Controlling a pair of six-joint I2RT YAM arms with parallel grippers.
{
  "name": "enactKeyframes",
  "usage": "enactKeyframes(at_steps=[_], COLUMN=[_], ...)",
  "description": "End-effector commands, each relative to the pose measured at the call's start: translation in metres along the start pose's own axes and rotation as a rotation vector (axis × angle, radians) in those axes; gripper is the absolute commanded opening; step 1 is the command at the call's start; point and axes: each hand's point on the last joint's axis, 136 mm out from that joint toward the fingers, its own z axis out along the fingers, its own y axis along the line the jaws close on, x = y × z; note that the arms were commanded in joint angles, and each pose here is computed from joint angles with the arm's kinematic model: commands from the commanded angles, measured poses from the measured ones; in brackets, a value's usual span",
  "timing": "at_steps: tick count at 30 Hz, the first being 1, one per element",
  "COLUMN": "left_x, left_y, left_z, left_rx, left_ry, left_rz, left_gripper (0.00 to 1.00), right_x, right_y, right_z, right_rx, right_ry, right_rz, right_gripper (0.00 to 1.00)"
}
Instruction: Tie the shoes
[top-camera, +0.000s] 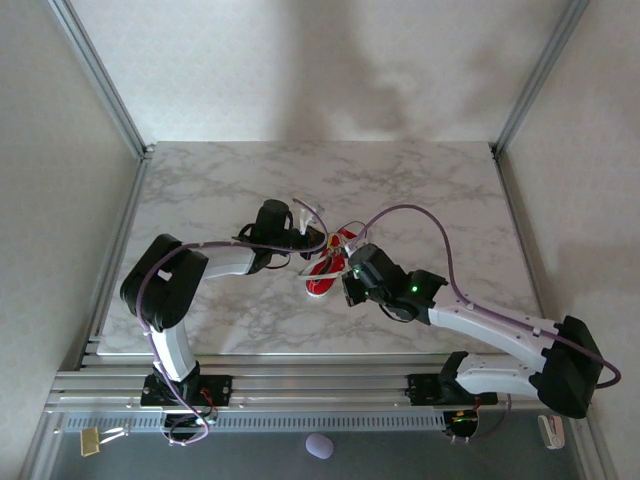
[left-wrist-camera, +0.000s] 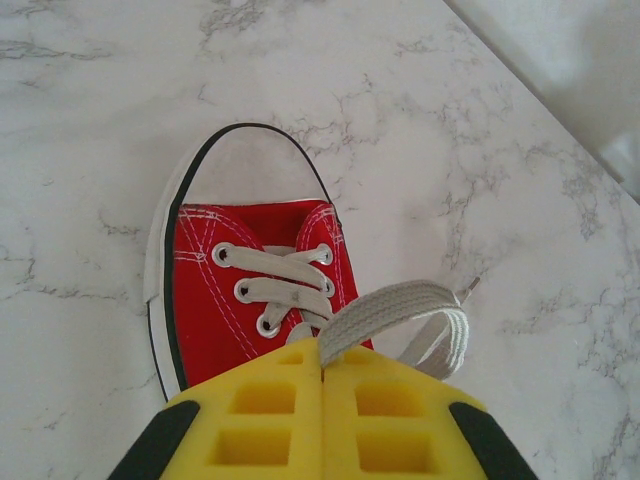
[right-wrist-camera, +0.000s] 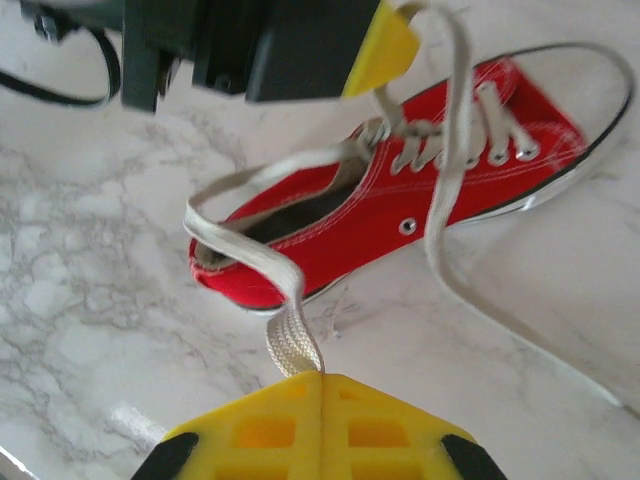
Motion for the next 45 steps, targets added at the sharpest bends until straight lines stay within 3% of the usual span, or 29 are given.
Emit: enactKeyframes(at_steps=[1,7,15,30,37,45], left_x=[-0.007,-0.005,-0.003,-0.004,-0.002,0.003], left_y=[-0.005,-0.005,-0.006,-0.01,-0.018,-0.025], left_z=[-0.005,-0.007,-0.009,-0.013,-0.016,-0.017], left_rx=[0.026,0.025,0.025,0.033,0.061,0.079], left_ry=[-0.025,-0.021,-0.02,-0.028,-0.03,-0.042], left_rz=[0.012,0.015,0.017,0.033,0.074,0.13], left_gripper=[0.0,0.0,0.0,0.0,0.0,0.0], right_x=[-0.015,-0.038,-0.042,-0.052,-0.071,-0.108], right_y=[-0.024,-0.059,-0.095,-0.121,-0.107,-0.1], right_z=[-0.015,-0.036,-0.034,-0.053,-0.032,0.026], right_rx=[0.108,0.188,0.261,0.349,0.203,0.024], right_ry=[-0.045,-0.125,-0.073,-0.101,-0.069,0.013], right_rz=[0.017,0.118,0.166,0.247,0.219,0.246], right_gripper=[0.0,0.0,0.0,0.0,0.0,0.0])
